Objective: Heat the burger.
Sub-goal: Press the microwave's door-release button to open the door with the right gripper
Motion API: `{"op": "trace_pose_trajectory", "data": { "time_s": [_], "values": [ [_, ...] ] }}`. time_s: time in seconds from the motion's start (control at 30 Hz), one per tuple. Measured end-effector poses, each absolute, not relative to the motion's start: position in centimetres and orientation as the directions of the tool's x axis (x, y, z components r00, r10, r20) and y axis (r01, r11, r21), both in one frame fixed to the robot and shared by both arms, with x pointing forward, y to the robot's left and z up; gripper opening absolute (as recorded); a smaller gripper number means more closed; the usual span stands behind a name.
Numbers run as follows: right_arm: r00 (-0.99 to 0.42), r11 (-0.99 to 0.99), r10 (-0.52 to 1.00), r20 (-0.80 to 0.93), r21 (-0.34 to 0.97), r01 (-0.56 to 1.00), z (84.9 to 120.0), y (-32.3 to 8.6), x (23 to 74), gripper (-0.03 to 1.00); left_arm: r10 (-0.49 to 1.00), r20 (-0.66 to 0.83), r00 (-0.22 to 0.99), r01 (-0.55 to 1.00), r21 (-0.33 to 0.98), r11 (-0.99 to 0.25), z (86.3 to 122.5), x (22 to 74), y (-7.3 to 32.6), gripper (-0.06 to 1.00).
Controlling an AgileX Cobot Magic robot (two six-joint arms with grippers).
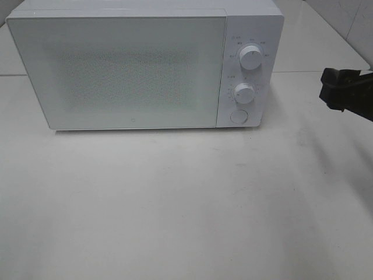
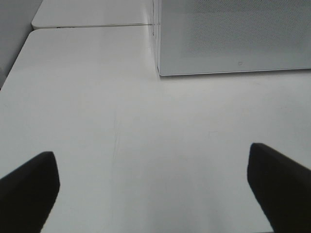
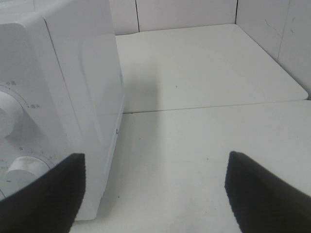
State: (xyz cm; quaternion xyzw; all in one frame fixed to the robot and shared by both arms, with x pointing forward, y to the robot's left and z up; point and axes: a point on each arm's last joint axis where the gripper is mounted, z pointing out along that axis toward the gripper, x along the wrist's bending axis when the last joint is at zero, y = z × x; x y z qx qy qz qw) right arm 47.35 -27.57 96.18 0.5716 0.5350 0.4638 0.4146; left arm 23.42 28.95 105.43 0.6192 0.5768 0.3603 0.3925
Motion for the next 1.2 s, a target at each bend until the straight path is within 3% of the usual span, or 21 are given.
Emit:
{"op": "trace_pose_trajectory", "data": {
  "time_s": [0.73,1.2],
  "values": [
    [-0.068,0.001,0.998,0.016,0.966,0.257,91.6,-19.9,44.7,0.76,0.997,-0.006,0.075,0.432,0.902,-0.027,105.4,23.4,28.9,0.99],
    [-0.059,0.013,0.998,0.006,0.947,0.322,89.8,-17.6,43.5,0.76,0.997,-0.006,0.075,0.432,0.902,-0.027,105.4,23.4,28.9,0.99]
  ]
}}
